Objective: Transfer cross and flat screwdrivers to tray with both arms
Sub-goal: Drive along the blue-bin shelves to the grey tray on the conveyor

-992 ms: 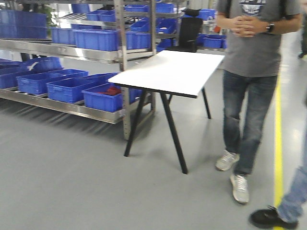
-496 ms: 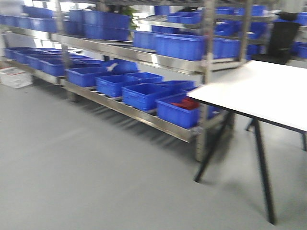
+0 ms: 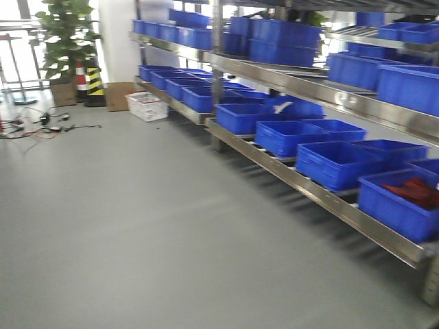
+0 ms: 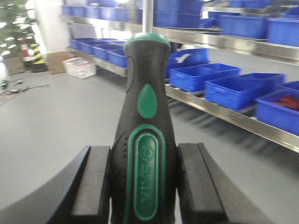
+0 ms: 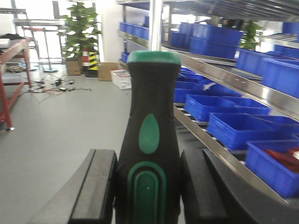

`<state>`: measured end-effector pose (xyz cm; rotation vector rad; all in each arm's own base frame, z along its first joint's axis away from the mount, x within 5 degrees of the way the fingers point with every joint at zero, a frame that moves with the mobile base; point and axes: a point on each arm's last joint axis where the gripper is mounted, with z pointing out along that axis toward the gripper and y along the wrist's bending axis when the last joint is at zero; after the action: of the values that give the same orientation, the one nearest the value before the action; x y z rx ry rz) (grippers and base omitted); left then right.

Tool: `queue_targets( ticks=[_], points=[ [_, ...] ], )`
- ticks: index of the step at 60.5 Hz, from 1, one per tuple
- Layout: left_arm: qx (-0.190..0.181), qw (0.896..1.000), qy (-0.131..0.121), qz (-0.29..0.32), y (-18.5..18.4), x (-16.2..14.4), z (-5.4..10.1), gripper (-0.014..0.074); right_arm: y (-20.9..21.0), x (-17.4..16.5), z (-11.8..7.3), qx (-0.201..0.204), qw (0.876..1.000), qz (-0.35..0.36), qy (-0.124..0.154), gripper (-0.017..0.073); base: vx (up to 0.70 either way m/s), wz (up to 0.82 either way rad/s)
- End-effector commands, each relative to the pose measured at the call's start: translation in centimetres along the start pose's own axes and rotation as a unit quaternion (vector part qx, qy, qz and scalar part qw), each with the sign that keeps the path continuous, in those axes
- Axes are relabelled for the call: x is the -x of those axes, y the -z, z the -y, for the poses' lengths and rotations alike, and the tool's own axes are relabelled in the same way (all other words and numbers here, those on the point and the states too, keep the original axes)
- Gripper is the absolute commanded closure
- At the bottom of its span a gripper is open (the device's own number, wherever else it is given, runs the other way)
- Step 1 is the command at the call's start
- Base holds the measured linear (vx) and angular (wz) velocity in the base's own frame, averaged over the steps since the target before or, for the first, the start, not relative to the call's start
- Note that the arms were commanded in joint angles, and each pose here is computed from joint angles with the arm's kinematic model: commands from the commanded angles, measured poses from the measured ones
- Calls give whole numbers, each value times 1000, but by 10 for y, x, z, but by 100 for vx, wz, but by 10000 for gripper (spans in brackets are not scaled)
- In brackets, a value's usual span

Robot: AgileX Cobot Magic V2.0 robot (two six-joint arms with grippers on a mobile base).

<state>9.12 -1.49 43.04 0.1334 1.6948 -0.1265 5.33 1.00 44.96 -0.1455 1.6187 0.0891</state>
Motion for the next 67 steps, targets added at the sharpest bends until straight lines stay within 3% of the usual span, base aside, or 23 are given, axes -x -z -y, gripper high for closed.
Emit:
queue_targets(
  ticks=[1, 67],
  points=[
    [-1, 998, 4, 59, 4, 16, 0, 591, 2, 16, 1, -6, 998, 57, 4, 567, 57, 48],
    [-1, 998, 4, 58, 4, 16, 0, 591, 2, 16, 1, -7, 998, 58, 4, 567, 60, 30]
  ],
)
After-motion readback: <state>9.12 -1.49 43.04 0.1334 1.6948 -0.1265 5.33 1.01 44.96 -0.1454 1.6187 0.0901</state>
